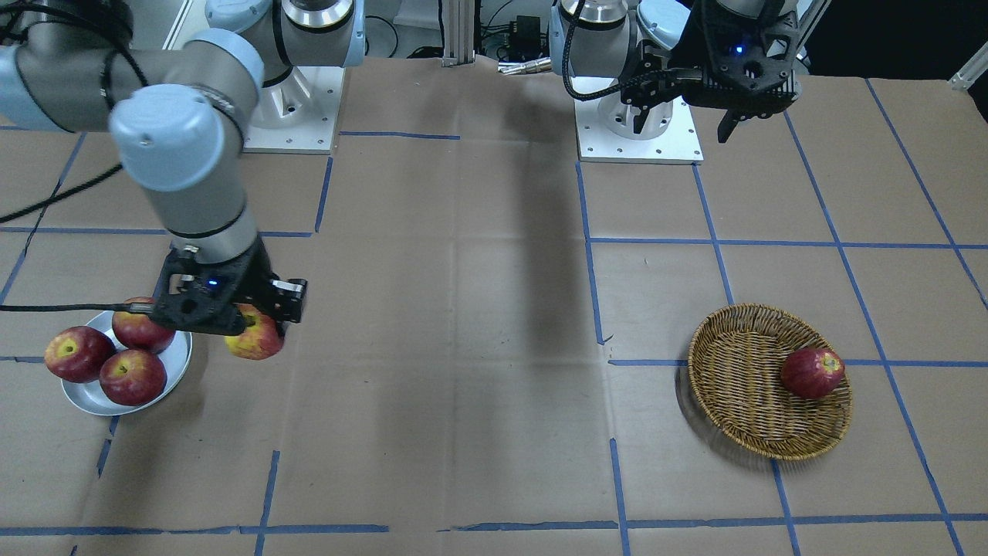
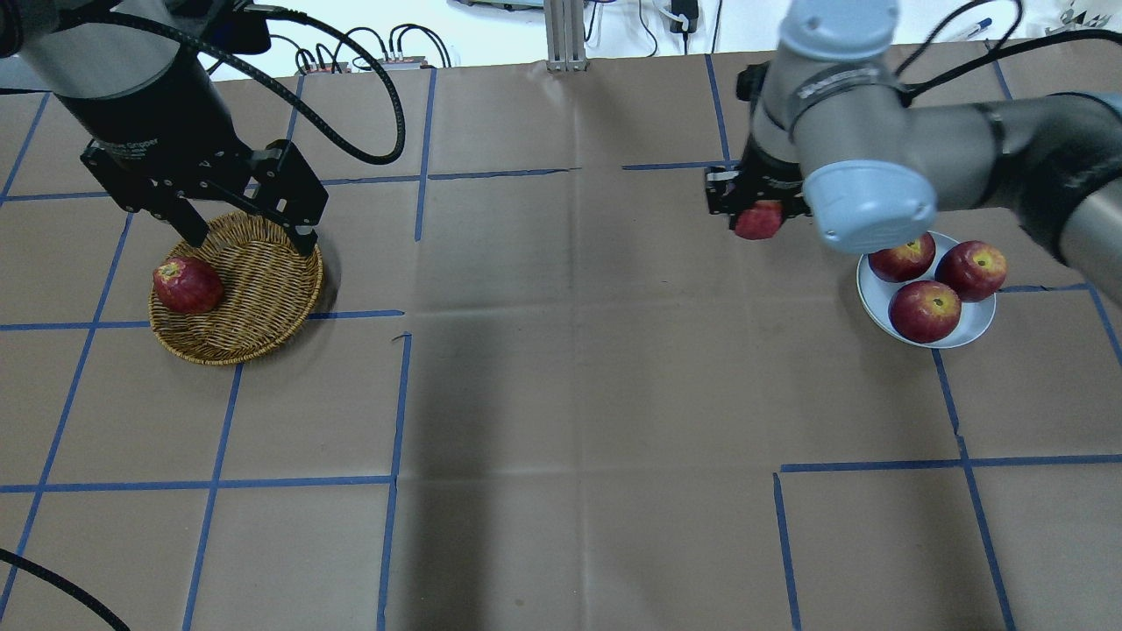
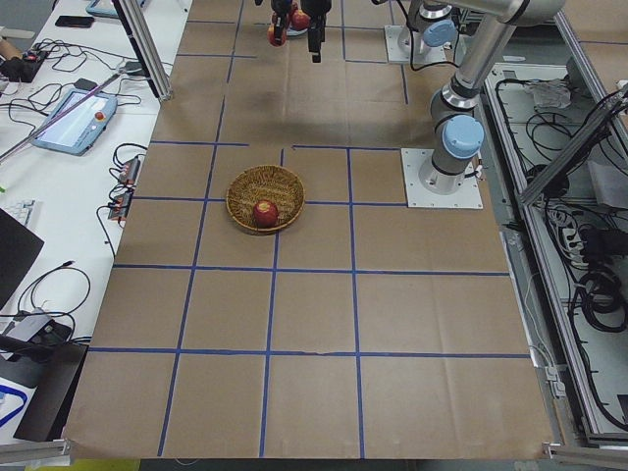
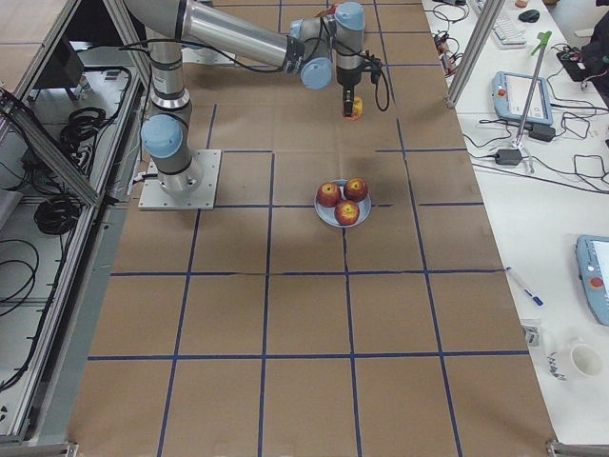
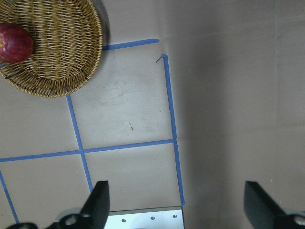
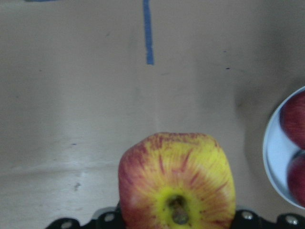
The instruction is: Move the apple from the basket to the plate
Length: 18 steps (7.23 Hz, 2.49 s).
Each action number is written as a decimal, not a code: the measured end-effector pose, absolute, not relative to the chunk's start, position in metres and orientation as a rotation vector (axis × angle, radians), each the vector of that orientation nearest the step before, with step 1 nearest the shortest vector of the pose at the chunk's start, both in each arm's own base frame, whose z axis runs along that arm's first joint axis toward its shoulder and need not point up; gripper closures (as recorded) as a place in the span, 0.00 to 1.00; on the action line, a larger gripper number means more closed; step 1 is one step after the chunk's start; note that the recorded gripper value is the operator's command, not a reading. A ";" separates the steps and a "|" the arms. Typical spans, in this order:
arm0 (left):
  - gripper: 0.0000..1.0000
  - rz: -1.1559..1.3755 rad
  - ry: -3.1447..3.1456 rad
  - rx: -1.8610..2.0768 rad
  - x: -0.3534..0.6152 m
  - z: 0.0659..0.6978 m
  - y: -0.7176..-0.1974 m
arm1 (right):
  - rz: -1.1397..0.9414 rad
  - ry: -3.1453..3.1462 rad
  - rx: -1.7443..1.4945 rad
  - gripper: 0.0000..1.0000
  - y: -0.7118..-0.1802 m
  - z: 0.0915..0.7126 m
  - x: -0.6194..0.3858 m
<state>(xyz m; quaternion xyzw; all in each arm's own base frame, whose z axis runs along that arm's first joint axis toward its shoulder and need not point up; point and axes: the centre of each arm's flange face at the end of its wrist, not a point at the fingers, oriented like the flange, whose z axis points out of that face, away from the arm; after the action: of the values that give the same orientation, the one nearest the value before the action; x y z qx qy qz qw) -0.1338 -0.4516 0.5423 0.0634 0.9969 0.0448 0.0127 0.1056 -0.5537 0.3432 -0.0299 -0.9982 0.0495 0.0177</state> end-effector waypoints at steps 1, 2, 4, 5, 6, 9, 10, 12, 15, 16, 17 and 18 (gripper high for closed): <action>0.01 0.141 3.108 0.198 -0.134 0.542 -0.452 | 0.139 -3.093 -0.017 0.61 -0.550 0.345 0.050; 0.01 0.142 3.108 0.198 -0.134 0.541 -0.452 | 0.114 -3.090 0.048 0.61 -0.545 0.339 -0.004; 0.01 0.142 3.107 0.198 -0.134 0.541 -0.452 | 0.082 -3.109 0.112 0.61 -0.534 0.318 -0.087; 0.01 0.141 3.106 0.199 -0.134 0.542 -0.452 | 0.076 -3.117 0.116 0.61 -0.530 0.301 -0.103; 0.01 0.139 3.106 0.200 -0.134 0.542 -0.452 | 0.070 -3.122 0.117 0.61 -0.528 0.284 -0.108; 0.01 0.122 3.106 0.200 -0.134 0.549 -0.453 | 0.054 -3.127 0.120 0.00 -0.530 0.262 -0.113; 0.01 0.121 3.107 0.199 -0.134 0.550 -0.454 | 0.067 -3.121 0.116 0.00 -0.532 0.262 -0.114; 0.01 0.133 3.111 0.199 -0.134 0.545 -0.459 | 0.129 -3.097 0.105 0.00 -0.540 0.282 -0.116; 0.01 0.116 3.112 0.207 -0.135 0.542 -0.460 | 0.168 -3.089 0.114 0.00 -0.557 0.361 -0.082; 0.01 0.111 3.111 0.209 -0.135 0.544 -0.461 | 0.145 -3.103 0.083 0.00 -0.554 0.392 -0.053; 0.01 0.121 3.112 0.209 -0.134 0.541 -0.463 | 0.117 -3.118 0.027 0.00 -0.543 0.419 -0.017; 0.01 0.130 3.112 0.207 -0.134 0.538 -0.463 | 0.091 -3.127 -0.026 0.00 -0.527 0.438 0.024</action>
<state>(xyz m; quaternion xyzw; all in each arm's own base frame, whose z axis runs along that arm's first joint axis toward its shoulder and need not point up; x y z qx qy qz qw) -0.1343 -0.4635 0.5375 0.0664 0.9969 0.0417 0.0099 0.0245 -0.5265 0.4384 -0.0083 -0.9995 0.0290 0.0066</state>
